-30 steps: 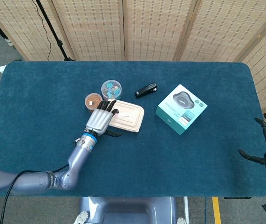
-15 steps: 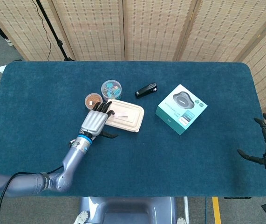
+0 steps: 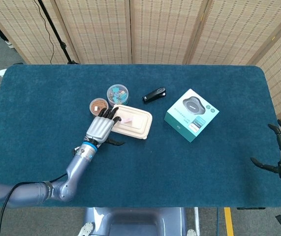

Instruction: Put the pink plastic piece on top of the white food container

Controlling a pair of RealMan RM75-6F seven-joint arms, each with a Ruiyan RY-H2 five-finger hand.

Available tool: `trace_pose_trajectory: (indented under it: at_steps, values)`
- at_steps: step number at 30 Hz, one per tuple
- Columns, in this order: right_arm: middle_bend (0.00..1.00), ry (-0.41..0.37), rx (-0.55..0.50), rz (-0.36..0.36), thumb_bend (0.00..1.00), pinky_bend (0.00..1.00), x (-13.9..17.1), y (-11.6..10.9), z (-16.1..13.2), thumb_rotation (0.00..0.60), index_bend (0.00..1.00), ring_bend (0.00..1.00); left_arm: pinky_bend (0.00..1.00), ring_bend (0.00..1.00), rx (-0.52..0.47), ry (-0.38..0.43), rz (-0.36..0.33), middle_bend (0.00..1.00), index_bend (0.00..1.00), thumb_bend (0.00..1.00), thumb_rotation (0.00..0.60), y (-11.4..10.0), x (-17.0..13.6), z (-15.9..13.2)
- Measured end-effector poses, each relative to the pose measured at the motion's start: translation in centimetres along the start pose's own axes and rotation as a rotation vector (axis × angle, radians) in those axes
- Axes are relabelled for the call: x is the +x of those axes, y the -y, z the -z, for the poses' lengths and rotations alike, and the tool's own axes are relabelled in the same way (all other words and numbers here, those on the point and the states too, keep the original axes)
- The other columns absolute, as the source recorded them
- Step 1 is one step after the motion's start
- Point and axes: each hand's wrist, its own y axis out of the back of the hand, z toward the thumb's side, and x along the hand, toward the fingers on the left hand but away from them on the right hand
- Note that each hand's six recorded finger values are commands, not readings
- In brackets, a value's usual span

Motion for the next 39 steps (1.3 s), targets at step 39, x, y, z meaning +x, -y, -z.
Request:
trace_pose_trajectory:
  at_steps: [39]
  values:
    - [0.00, 0.002, -0.015, -0.003, 0.00, 0.00, 0.04, -0.21, 0.02, 0.600, 0.12, 0.00, 0.00, 0.00, 0.012, -0.004, 0.016, 0.00, 0.25, 0.00, 0.269, 0.65, 0.26, 0.04]
